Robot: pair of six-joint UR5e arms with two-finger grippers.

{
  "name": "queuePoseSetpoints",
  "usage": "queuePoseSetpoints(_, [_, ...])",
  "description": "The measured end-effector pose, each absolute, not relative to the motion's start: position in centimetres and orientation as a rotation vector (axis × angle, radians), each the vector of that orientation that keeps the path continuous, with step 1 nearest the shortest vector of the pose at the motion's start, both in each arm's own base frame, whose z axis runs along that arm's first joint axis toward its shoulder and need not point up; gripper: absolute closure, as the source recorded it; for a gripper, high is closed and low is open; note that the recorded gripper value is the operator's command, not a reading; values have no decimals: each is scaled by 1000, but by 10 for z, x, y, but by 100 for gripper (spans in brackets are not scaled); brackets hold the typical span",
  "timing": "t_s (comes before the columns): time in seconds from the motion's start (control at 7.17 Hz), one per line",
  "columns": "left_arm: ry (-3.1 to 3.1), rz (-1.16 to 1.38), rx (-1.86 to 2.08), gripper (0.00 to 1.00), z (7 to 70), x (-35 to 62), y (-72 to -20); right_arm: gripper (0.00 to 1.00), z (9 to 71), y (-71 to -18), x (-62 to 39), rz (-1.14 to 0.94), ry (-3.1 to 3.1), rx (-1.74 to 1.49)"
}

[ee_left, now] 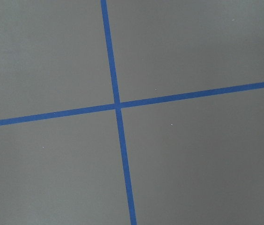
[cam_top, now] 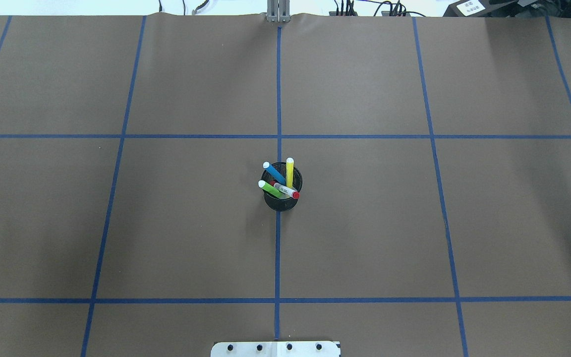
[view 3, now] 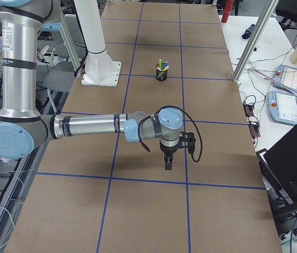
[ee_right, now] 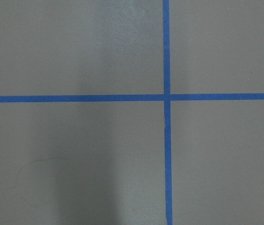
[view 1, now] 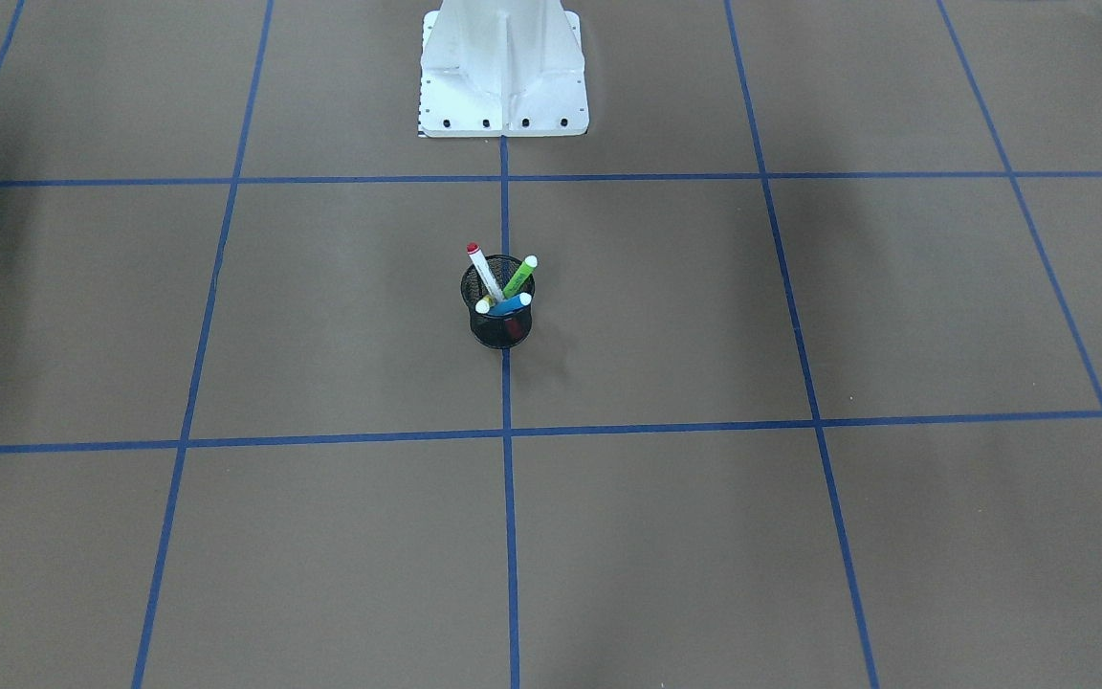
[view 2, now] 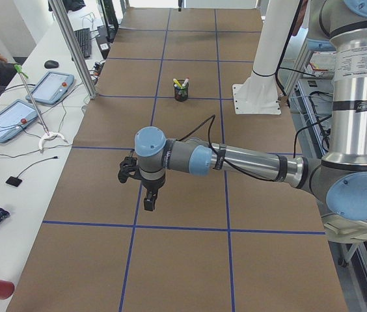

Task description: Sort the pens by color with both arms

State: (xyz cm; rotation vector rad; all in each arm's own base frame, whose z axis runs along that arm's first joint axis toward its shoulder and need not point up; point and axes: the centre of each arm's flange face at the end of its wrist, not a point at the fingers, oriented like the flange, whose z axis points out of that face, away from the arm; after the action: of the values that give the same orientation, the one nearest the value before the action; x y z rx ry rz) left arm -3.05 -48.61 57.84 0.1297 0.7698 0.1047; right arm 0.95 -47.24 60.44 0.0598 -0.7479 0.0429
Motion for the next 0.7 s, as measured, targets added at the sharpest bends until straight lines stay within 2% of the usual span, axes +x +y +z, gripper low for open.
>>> queuePoseSetpoints(0.7, [773, 119, 169, 0, 556, -31, -484, 1, 590, -479, 8, 30, -753, 91])
